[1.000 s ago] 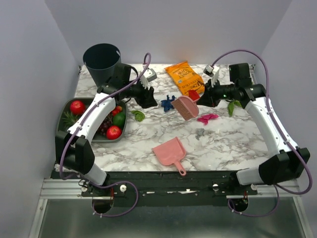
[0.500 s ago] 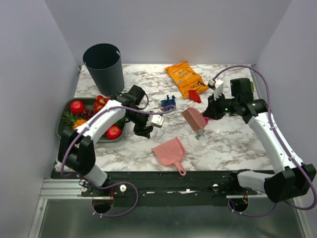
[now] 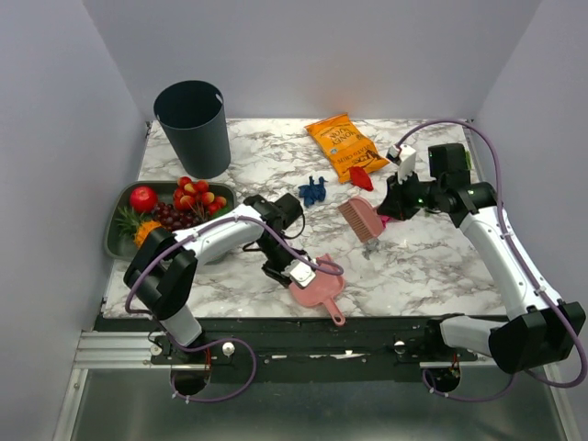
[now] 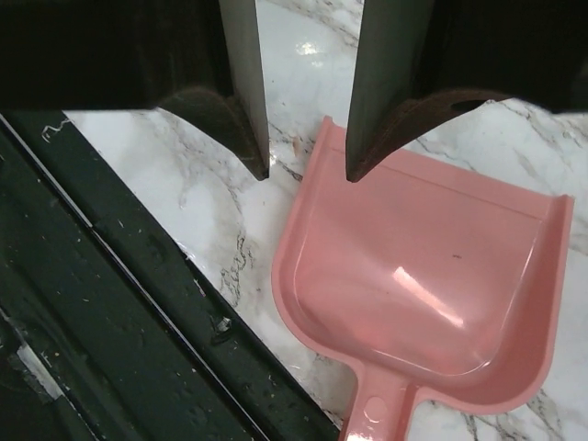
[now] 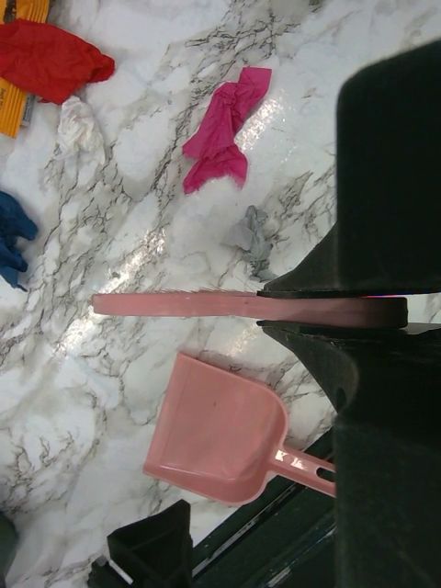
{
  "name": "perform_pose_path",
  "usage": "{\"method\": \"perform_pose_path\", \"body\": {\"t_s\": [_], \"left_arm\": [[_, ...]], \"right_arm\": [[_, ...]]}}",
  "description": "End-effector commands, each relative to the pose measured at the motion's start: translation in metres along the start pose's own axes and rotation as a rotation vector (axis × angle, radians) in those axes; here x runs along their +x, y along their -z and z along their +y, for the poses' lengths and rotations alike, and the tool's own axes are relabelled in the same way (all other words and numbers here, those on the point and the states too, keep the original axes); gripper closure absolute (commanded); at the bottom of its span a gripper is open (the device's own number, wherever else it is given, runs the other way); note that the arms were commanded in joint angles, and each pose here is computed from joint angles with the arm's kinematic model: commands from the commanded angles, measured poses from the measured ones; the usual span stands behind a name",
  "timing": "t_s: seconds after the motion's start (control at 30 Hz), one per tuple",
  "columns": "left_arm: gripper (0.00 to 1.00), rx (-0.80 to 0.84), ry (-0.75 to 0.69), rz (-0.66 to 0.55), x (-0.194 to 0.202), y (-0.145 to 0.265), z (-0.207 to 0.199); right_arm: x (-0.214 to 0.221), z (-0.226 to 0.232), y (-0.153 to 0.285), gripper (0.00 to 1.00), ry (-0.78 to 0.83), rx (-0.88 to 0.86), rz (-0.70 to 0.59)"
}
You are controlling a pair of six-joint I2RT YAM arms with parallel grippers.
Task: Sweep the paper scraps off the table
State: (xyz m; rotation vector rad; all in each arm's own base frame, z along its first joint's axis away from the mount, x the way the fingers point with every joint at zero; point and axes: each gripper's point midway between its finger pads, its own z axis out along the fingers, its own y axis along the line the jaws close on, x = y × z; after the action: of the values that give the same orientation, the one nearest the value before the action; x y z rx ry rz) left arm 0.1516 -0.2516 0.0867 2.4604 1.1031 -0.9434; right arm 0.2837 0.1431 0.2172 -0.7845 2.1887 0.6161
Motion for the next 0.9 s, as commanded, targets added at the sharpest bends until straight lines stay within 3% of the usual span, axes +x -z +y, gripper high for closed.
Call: {"method": "perform_pose_path", "body": {"t_s": [0.0,0.53,0.7,0.87], "left_arm": [[0.56,0.022,-0.109,0.019,0.004,-0.024,0.007],[0.67,0.154,-0.273,0.15,0.035,-0.05,-0.002],[0.68,0.084,-0.264,0.209,0.051,-0.042,0.026],[0.67,-0.108,-0.115,0.239,0.076,0.011,0.099]], "right_arm": [[-0.01,0.004,0.01,0.99,0.024,0.004,-0.053],[-0.006,0.01,0.02,1.0,0.043,0.021,-0.092],[-0.01,0.007,0.024,1.0,0.037,0.041,-0.108],[-0.014,0.002,0.025,0.99,0.042,0.056,-0.117]]}}
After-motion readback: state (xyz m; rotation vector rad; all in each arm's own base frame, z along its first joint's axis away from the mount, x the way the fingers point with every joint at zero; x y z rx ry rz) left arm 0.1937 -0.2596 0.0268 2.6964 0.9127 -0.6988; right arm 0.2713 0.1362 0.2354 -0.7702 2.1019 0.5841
